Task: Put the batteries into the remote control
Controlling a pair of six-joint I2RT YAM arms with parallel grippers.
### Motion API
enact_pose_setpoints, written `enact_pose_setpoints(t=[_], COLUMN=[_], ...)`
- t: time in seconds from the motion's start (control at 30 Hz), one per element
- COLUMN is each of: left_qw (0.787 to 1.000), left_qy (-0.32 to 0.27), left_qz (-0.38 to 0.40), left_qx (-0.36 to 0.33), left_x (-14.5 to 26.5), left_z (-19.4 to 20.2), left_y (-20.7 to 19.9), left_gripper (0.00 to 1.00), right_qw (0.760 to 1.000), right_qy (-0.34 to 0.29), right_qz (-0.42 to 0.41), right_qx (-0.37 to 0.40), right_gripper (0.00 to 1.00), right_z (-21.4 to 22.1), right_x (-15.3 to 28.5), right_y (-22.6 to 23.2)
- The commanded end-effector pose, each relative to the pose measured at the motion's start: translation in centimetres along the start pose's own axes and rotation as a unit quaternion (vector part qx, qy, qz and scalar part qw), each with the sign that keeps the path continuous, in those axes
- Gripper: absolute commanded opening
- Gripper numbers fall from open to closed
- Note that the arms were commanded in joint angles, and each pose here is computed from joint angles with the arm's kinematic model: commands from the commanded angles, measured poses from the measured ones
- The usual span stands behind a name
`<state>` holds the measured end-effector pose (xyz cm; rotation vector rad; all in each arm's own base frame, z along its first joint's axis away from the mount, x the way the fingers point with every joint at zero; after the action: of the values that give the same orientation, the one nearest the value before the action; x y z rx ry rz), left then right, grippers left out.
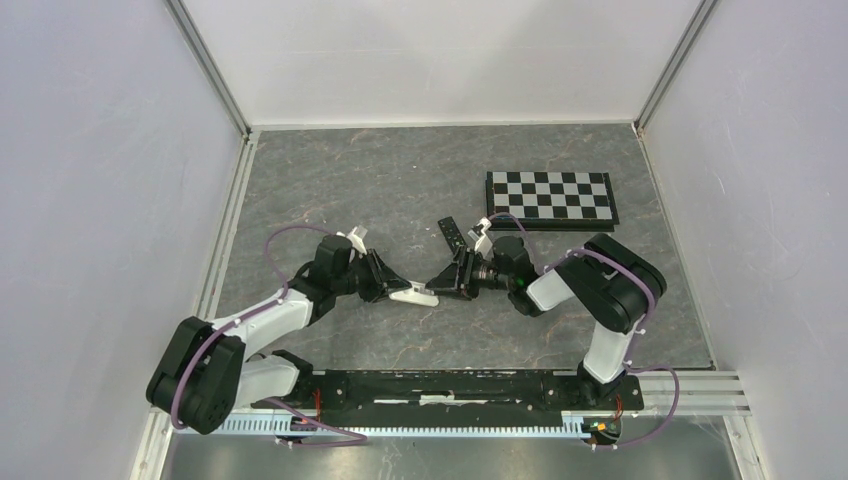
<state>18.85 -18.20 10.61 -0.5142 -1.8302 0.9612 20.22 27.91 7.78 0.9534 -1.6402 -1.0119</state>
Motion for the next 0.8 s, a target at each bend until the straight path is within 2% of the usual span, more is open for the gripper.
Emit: enact_pose_setpoints(t=[0.0, 0.1, 0.53, 0.77], left_qw=[0.999, 0.999, 0.992, 0.989], left_qy=[0.018, 0.017, 0.001, 0.008], left_qz=[-0.03, -0.041, -0.121, -0.135], left_qx=[-0.015, -0.015, -0.048, -0.061], left_x=[-0.8, -0.9, 0.3, 0.6], left_z=[0.7, 0.5, -0.3, -0.8], left_y=[1.3, 1.4, 2.1, 1.5], left_gripper=[0.02, 0.02, 0.02, 0.02], right_qw=[0.978, 0.973, 0.988, 0.998], right_qy=[0.014, 0.009, -0.025, -0.041], right_qz=[-0.207, -0.228, -0.142, -0.018], right_qx=[0.026, 0.038, 0.062, 0.048], right_gripper=[0.51, 0.5, 0.49, 0.49], right_z=[-0.3, -0.6, -1.9, -3.0], right_x=[0.3, 0.3, 0.6, 1.0], right_y=[8.6, 9.5, 6.8, 1.9])
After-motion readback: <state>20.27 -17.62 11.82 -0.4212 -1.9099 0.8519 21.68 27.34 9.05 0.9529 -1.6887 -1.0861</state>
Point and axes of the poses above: each gripper's point midway between its finger pads, its own x axis back along the fingers, its own y axis along the line the jaws close on, z = x × y, the point moved 6 cm from there along x, back along the fingers
